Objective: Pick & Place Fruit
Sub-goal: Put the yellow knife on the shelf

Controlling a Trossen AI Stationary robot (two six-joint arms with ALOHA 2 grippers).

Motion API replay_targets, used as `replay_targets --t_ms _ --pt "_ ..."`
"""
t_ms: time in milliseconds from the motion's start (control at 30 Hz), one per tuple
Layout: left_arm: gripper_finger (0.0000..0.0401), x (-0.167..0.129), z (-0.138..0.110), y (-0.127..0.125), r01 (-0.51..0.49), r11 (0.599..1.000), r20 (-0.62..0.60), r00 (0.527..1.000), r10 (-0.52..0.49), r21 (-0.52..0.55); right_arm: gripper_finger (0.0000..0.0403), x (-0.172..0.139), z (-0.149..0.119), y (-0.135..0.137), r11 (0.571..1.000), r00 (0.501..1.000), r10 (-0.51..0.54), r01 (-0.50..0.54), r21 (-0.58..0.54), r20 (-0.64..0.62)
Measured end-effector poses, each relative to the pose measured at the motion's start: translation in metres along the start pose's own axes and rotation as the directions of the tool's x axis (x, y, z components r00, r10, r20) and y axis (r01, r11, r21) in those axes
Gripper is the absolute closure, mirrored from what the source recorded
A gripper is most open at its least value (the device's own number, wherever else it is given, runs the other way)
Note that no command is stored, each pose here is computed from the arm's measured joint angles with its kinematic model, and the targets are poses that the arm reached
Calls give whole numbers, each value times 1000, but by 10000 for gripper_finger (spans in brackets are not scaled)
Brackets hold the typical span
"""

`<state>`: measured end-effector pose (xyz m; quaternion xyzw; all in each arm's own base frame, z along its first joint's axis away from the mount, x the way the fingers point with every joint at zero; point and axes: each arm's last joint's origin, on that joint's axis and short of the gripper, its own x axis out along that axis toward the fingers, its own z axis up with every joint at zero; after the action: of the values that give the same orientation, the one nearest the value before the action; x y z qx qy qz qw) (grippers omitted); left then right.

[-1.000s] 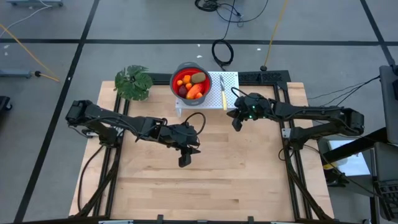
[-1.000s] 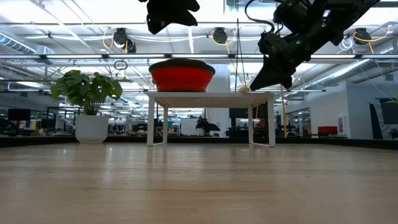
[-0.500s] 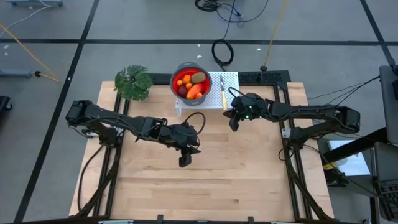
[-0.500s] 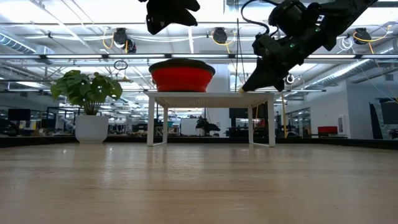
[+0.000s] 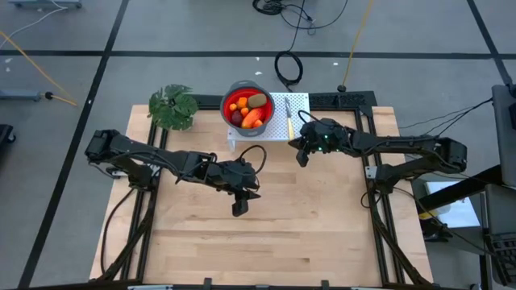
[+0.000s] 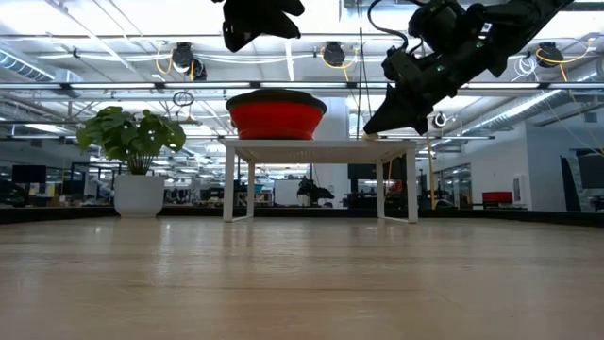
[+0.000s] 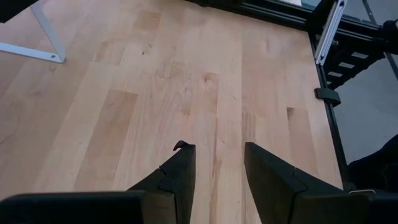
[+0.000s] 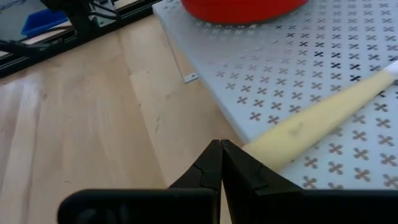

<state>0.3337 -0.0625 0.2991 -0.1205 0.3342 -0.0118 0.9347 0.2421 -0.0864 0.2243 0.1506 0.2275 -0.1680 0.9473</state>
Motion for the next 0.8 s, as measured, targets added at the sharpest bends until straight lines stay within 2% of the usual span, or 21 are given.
replay_targets --t_ms 200,333,433,800 --pt "265 0 1 0 3 1000 8 1000 -3 2 403 0 1 -3 1000 1000 -4 4 6 5" --pt "265 0 1 0 3 1000 8 1000 -3 2 403 0 0 1 996 996 92 -92 6 -13" --pt "265 0 1 0 3 1000 8 1000 -3 2 403 -1 0 4 994 993 112 -112 1 -20" --pt "265 0 1 0 4 1000 8 1000 -4 2 403 -1 -1 -1 997 998 58 -59 -41 -32"
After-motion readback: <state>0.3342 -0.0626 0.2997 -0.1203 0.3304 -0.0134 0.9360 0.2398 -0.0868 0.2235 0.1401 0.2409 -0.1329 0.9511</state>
